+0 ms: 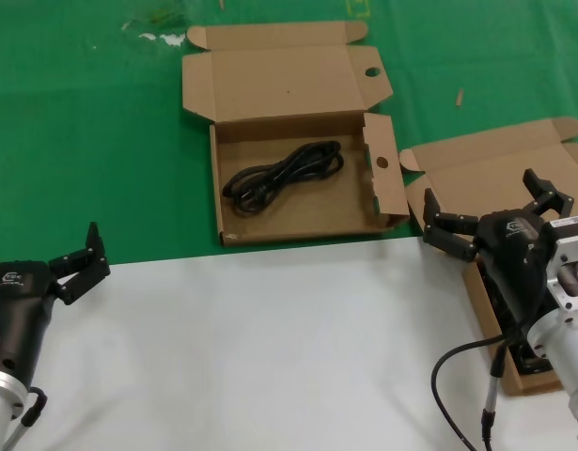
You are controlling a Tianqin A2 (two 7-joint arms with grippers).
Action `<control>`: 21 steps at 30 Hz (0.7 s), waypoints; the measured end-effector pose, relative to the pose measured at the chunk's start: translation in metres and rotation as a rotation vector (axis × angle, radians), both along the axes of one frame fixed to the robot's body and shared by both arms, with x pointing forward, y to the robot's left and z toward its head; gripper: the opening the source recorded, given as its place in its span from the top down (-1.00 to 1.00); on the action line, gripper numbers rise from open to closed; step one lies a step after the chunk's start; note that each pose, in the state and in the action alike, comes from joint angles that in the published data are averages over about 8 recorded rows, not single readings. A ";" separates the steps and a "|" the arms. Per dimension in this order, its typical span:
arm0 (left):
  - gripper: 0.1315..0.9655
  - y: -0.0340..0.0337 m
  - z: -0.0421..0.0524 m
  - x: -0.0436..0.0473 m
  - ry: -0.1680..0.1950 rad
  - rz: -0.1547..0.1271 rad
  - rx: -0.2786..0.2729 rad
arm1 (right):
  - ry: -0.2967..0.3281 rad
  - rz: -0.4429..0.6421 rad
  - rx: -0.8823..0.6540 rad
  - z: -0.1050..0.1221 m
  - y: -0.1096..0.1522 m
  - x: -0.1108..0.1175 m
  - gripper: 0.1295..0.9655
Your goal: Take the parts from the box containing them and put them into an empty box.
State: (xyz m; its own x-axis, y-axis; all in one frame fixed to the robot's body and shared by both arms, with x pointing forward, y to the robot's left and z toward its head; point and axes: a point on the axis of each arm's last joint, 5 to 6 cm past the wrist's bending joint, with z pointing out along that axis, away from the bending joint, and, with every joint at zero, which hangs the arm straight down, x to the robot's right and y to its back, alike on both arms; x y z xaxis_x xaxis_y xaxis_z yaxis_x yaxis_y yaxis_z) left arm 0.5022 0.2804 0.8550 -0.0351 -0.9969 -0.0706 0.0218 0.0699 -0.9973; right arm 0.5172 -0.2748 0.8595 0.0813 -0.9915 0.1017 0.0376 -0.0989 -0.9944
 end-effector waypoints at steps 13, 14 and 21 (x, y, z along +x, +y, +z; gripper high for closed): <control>-1.00 0.0000 0.0000 0.0000 0.000 0.000 0.000 | 0.000 0.000 0.000 0.000 0.000 0.000 -1.00; -1.00 0.0000 0.0000 0.0000 0.000 0.000 0.000 | 0.000 0.000 0.000 0.000 0.000 0.000 -1.00; -1.00 0.0000 0.0000 0.0000 0.000 0.000 0.000 | 0.000 0.000 0.000 0.000 0.000 0.000 -1.00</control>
State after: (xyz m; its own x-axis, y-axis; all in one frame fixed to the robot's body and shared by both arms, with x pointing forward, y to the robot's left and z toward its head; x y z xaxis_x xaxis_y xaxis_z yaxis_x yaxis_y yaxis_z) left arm 0.5022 0.2804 0.8550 -0.0351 -0.9969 -0.0706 0.0218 0.0699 -0.9973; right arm 0.5172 -0.2748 0.8595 0.0813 -0.9915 0.1017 0.0376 -0.0990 -0.9944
